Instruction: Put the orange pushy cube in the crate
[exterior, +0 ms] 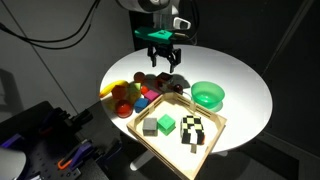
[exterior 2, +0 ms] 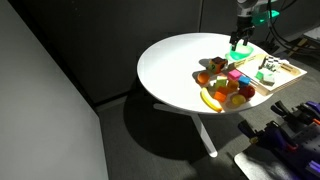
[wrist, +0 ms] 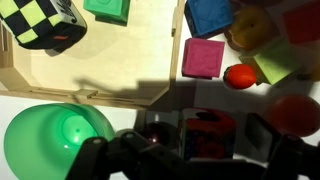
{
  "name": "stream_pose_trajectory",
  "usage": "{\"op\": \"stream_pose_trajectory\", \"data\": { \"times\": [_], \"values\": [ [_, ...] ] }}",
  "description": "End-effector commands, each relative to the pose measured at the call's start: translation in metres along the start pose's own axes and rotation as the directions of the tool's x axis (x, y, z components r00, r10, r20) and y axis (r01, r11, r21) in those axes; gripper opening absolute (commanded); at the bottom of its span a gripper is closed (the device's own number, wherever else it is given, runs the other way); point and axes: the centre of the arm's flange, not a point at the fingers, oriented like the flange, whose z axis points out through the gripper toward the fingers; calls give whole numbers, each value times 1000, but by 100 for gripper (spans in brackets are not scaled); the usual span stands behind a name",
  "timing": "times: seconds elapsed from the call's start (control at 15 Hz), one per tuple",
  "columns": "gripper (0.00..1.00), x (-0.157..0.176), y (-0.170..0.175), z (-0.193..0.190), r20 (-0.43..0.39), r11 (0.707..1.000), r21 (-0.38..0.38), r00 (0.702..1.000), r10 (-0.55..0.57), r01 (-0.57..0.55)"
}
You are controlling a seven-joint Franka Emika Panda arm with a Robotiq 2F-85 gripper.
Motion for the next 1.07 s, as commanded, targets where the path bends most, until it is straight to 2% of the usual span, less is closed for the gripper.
{"op": "stream_pose_trajectory", "data": {
  "times": [0.0,0.4,1.0],
  "values": [
    [100,27,0,10,15,999,-37,1000,17,-17],
    [100,60,-8,29,101,999,-32,995,23,-20],
    [100,98,-16,32,116,996,-54,990,76,-70]
  ]
}}
